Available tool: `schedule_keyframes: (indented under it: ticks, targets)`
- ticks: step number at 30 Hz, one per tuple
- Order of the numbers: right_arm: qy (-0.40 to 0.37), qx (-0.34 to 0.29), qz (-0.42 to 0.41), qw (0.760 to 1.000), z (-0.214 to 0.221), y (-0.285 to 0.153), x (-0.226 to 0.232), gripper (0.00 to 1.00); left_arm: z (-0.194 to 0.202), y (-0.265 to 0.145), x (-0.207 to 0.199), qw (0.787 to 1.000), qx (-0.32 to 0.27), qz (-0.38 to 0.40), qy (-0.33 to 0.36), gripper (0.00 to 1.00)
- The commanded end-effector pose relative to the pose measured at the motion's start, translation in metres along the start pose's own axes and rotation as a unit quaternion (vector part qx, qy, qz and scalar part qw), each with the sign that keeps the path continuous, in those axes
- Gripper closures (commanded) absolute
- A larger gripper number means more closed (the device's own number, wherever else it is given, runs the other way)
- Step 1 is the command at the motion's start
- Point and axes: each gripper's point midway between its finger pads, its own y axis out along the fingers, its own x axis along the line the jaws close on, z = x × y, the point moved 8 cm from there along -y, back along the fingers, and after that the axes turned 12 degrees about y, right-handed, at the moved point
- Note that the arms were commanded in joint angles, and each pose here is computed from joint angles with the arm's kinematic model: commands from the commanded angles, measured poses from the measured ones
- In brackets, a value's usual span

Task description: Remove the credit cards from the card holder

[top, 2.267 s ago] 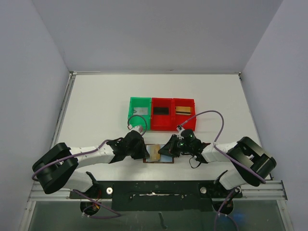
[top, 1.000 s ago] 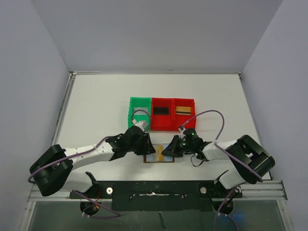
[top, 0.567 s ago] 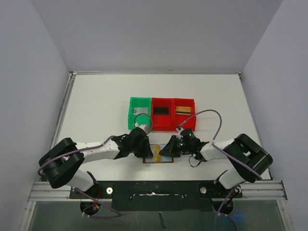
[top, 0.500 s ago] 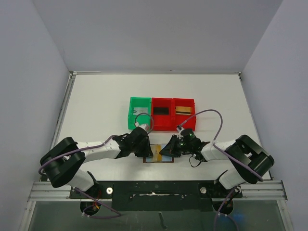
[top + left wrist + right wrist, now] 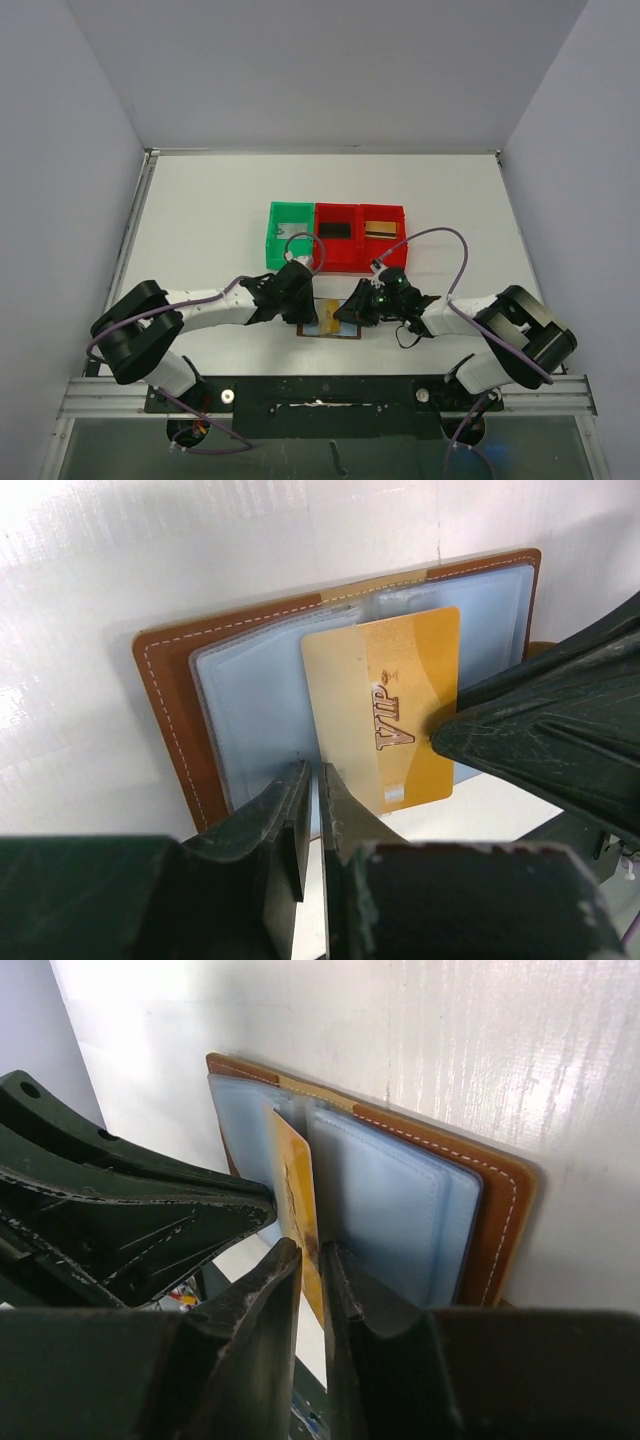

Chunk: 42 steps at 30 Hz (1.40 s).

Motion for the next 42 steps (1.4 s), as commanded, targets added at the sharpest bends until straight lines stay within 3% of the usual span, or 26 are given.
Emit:
schedule_keyframes:
  ticks: [1,6,16,25,31,36,42]
  targets:
    - [-0.017,0.006,-0.038,0.999,-0.002,0.008,0.017,0.82,0.006,0.007,0.006,0.999,0.019,-0.031,0.020,0.92]
    - [-0.013,0.015,-0.051,0.998,-0.001,0.015,0.020,0.83,0.009,0.008,0.006,0.999,0.023,-0.032,0.021,0.92]
    - [-0.016,0.001,-0.025,1.000,-0.002,0.007,0.012,1.00,0.009,0.004,0.008,0.999,0.019,-0.042,0.017,0.93]
    - [-0.063,-0.024,-0.026,0.997,-0.006,-0.020,0.016,1.00,0.005,-0.003,0.007,0.999,0.002,-0.042,0.017,0.93]
    - [-0.119,-0.108,-0.033,0.986,-0.017,-0.046,0.033,1.00,-0.005,-0.015,0.001,0.999,-0.030,-0.028,0.012,0.90]
    - [-0.161,-0.173,-0.016,0.972,-0.026,-0.070,0.044,1.00,-0.016,-0.031,-0.004,0.998,-0.066,-0.015,0.005,0.78]
    - [-0.233,-0.277,-0.037,0.931,-0.039,-0.102,0.063,1.00,-0.026,-0.049,-0.008,0.995,-0.094,-0.012,0.005,0.68]
